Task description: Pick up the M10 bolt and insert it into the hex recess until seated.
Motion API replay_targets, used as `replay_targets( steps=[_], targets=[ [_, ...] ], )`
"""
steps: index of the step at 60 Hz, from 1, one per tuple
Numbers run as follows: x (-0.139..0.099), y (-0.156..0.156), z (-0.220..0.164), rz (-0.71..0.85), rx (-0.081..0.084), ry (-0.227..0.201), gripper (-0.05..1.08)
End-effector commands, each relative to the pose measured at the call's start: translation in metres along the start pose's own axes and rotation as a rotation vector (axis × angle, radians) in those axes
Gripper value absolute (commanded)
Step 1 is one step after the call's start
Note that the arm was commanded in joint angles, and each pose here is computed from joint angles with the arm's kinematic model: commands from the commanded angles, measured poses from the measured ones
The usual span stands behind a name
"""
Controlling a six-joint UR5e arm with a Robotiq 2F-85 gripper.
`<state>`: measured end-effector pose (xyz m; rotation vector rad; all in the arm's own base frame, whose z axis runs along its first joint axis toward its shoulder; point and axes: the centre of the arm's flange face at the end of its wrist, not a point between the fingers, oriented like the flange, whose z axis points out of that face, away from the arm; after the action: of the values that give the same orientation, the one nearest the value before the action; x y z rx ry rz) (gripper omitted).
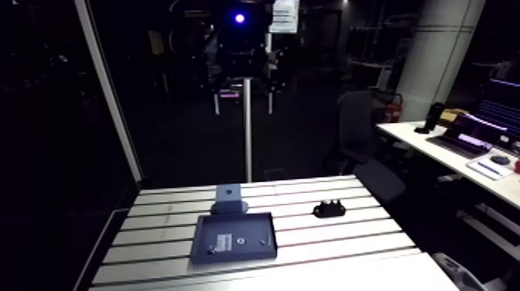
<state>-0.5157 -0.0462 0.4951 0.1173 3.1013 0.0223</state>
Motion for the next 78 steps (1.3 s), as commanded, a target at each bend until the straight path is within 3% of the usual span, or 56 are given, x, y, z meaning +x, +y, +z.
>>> replay_targets(
  steps=[1,40,51,60,65,72,78],
  targets=[
    [-0.001,-0.014,0.002,-0.074,-0.033,-0.02,0.01],
    [0.0,-0.01,0.001,-0.073,-0.038,-0.018,0.01],
    [0.003,-0.003,0.003,-0.11,-0.055,-0.02,0.01],
    [0.011,0.035,0.005,-0.118,-0.059,0.007,0.01],
    [0.013,0.065,0.01,-0.114,-0.051,0.004,0.01],
    [0.014,0.083,0.016,-0.129,-0.043,0.003,0.01],
    [0.018,0.093,0.019,-0.114,-0.047,0.027,0.01]
  ],
)
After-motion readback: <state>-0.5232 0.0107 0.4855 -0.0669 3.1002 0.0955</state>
